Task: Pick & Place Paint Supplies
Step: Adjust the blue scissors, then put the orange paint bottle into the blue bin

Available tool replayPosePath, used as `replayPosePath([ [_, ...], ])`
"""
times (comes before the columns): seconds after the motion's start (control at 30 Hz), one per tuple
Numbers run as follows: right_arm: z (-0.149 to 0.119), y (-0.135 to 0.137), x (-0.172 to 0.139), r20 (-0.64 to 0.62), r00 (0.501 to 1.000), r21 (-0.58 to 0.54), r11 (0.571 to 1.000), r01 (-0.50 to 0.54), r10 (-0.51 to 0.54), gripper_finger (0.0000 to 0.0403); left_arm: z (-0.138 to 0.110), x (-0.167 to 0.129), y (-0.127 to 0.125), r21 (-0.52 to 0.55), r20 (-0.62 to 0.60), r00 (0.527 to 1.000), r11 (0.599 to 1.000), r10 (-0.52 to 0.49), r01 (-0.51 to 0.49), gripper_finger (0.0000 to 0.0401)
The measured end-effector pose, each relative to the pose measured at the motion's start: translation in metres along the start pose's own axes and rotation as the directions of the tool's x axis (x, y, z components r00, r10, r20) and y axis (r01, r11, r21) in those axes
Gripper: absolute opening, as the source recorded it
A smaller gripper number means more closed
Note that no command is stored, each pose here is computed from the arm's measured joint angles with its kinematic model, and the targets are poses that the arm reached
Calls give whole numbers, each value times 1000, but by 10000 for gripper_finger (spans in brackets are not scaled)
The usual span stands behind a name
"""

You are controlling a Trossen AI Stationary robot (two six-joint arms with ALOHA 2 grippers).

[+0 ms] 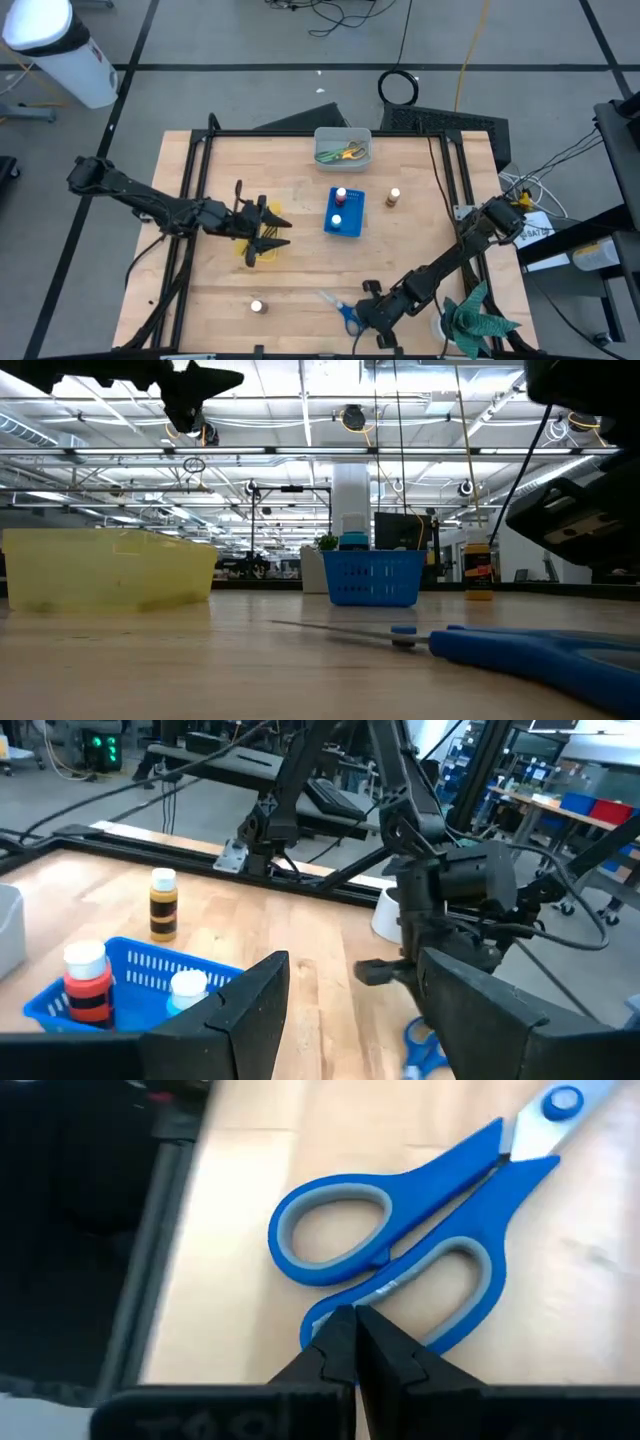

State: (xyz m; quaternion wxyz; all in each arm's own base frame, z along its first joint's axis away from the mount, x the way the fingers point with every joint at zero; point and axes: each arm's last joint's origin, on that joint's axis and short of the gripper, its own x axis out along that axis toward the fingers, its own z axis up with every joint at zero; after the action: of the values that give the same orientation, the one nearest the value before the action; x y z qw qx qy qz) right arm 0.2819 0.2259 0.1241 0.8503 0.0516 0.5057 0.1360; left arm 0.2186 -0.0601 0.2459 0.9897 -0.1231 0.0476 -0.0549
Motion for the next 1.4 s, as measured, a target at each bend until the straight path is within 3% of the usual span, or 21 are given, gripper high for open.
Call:
replayPosePath([
  [0.27,1,-5,-15,-42,999,-120,993,12,-17,0,-31,32,1,15,-61,998,1000,-15,16,237],
  [0.47,-2,-10,-34,-76,993,-199,977,77,-94,0,-46,48,-1,8,-78,989,992,-128,129,237],
  [0.73,8,-1,-47,120,976,-342,915,213,-183,0,-32,60,-20,82,-95,971,971,-218,226,237],
  [0.9,14,2,-56,180,969,-331,917,222,-169,0,-30,63,-43,106,-249,954,974,-169,200,237],
  [1.0,14,2,-57,184,969,-315,923,219,-167,0,-25,60,-64,85,-410,905,983,-115,164,237],
  [1.13,14,2,-57,183,969,-314,924,218,-167,0,-11,47,-92,31,-614,789,998,-30,61,237],
  [1.27,16,-1,-57,184,968,-306,925,224,-173,0,9,31,-118,13,-701,713,1000,7,3,237],
  [1.4,17,-2,-57,185,967,-293,929,226,-177,0,16,15,-136,15,-723,689,999,42,-45,237],
])
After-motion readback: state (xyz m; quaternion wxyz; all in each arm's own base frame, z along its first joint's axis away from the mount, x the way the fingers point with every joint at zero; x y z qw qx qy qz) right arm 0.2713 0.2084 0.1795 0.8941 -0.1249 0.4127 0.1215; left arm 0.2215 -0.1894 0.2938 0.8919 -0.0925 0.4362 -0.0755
